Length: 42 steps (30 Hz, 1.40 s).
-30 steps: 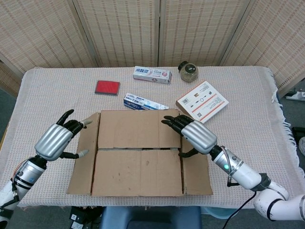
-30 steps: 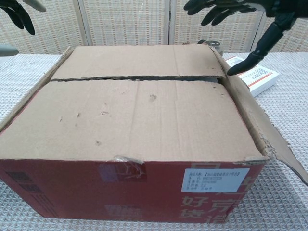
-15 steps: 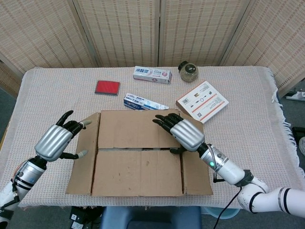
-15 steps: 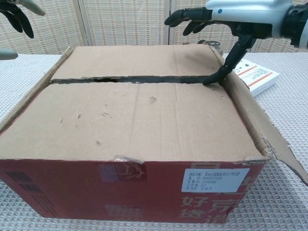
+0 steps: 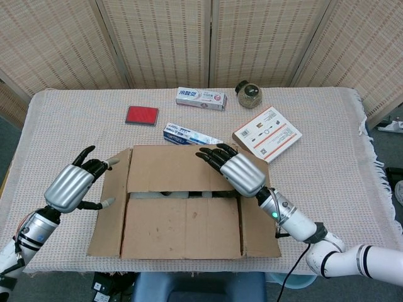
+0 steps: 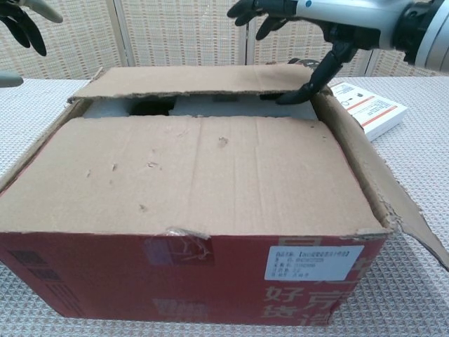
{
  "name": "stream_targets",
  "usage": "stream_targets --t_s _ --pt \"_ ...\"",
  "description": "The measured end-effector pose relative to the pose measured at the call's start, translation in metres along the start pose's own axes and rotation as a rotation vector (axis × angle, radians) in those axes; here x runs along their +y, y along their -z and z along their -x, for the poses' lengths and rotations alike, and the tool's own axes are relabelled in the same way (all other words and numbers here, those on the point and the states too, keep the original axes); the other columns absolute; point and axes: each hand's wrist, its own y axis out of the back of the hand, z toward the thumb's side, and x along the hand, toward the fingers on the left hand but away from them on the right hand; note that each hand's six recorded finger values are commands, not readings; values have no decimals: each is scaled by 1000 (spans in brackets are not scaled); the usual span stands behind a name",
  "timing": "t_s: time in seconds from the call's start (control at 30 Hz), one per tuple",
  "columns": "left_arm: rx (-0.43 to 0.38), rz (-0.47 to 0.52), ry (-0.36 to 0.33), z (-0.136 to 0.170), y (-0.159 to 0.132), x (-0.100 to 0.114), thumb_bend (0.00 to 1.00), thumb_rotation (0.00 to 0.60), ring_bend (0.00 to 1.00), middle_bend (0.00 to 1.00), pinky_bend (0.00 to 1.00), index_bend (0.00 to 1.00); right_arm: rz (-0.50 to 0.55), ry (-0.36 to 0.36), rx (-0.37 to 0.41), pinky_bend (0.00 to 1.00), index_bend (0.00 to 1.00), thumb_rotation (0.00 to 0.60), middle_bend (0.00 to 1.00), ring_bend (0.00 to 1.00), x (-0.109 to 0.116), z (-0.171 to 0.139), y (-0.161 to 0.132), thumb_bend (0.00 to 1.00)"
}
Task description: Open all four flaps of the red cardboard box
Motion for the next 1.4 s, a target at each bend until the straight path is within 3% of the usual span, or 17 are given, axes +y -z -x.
stream_targets --t_s 0.3,0.57,0.9,1.17,1.4 --pt "-1 4 -4 1 1 0 291 388 305 346 0 155 16 152 -15 102 25 600 148 196 41 8 7 256" --pt "6 3 -1 5 4 0 290 388 306 347 0 156 23 241 -93 102 38 600 149 197 70 25 30 256" --pt "4 -3 6 7 3 -1 291 388 306 347 0 159 4 271 -200 102 63 600 156 207 86 58 63 257" --pt "4 -4 12 8 2 -2 291 386 305 347 0 161 -1 292 -330 101 67 600 154 204 95 74 103 256" --pt "10 0 12 7 2 -2 290 387 305 346 0 161 61 273 -326 83 72 600 153 198 97 61 102 256"
